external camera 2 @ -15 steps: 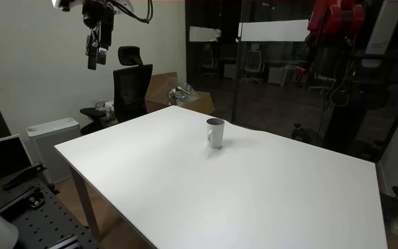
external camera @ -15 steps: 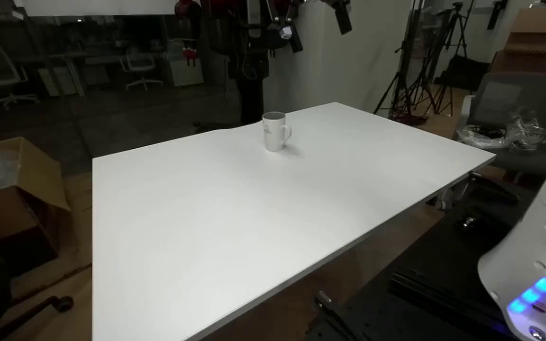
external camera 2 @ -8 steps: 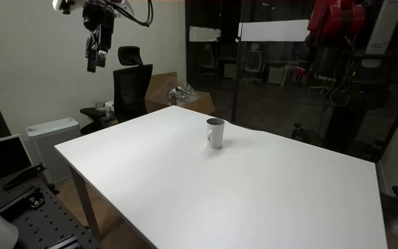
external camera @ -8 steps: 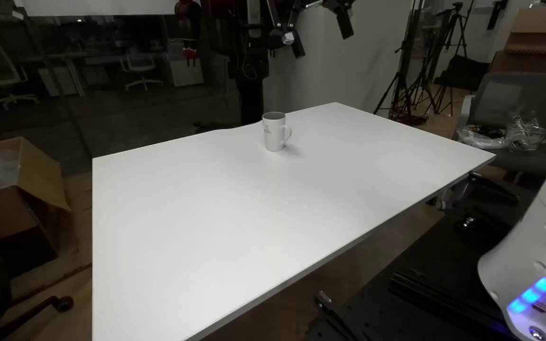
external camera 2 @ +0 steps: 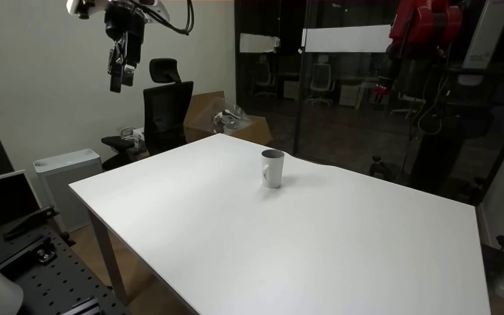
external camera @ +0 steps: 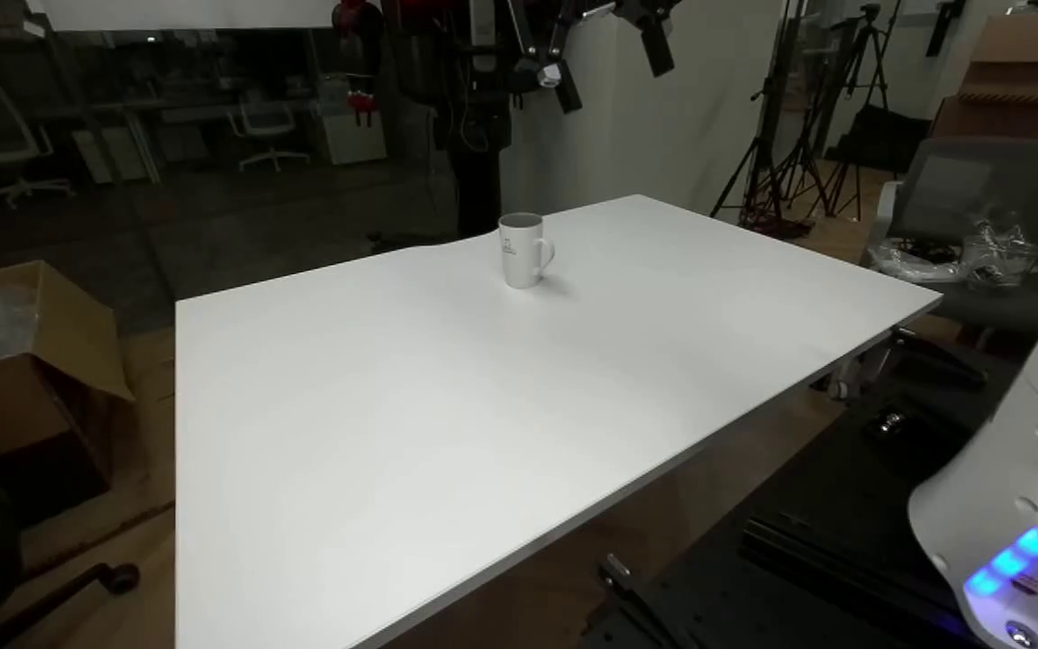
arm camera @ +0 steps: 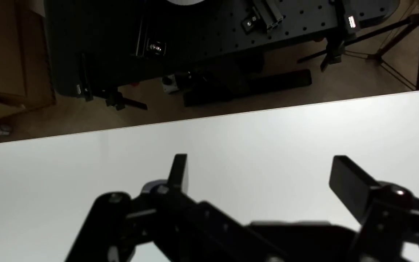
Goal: Move the cup slightly down on the table
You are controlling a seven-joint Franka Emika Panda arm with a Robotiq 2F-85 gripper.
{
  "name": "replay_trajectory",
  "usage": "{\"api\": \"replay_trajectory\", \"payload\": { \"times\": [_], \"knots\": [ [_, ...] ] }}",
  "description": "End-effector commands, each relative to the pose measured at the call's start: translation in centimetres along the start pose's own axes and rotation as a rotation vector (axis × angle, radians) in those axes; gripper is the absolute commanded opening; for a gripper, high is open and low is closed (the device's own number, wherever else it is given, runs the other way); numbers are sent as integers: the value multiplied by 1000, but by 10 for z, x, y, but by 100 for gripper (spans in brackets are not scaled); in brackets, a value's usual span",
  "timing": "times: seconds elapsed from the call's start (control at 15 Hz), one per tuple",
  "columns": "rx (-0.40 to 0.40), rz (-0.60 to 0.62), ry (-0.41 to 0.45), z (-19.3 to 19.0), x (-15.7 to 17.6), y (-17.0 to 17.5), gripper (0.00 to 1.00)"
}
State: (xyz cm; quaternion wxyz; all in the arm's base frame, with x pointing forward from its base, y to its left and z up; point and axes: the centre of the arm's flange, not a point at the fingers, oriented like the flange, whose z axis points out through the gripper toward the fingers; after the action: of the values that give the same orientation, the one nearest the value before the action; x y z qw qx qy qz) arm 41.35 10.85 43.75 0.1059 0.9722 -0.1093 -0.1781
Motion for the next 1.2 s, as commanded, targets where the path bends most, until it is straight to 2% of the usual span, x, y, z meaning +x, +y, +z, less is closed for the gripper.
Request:
{"api": "replay_trajectory", "payload": {
  "times": [0.0, 0.07, 0.13, 0.2, 0.27, 0.47, 0.8, 1.0, 1.13],
  "knots": [
    [57, 76, 115, -12, 39, 13, 100],
    [65, 77, 108, -12, 42, 16, 100],
    [125, 76, 13, -12, 44, 20, 100],
    [84, 87, 82, -11, 45, 23, 100],
    [-1, 0, -3, 2, 0, 0, 100],
    [-2, -1, -3, 2, 0, 0, 100],
    [43, 183, 223, -19, 38, 22, 100],
    [86, 264, 361, -31, 61, 53, 100],
    [141, 337, 416, -38, 65, 74, 100]
  ]
}}
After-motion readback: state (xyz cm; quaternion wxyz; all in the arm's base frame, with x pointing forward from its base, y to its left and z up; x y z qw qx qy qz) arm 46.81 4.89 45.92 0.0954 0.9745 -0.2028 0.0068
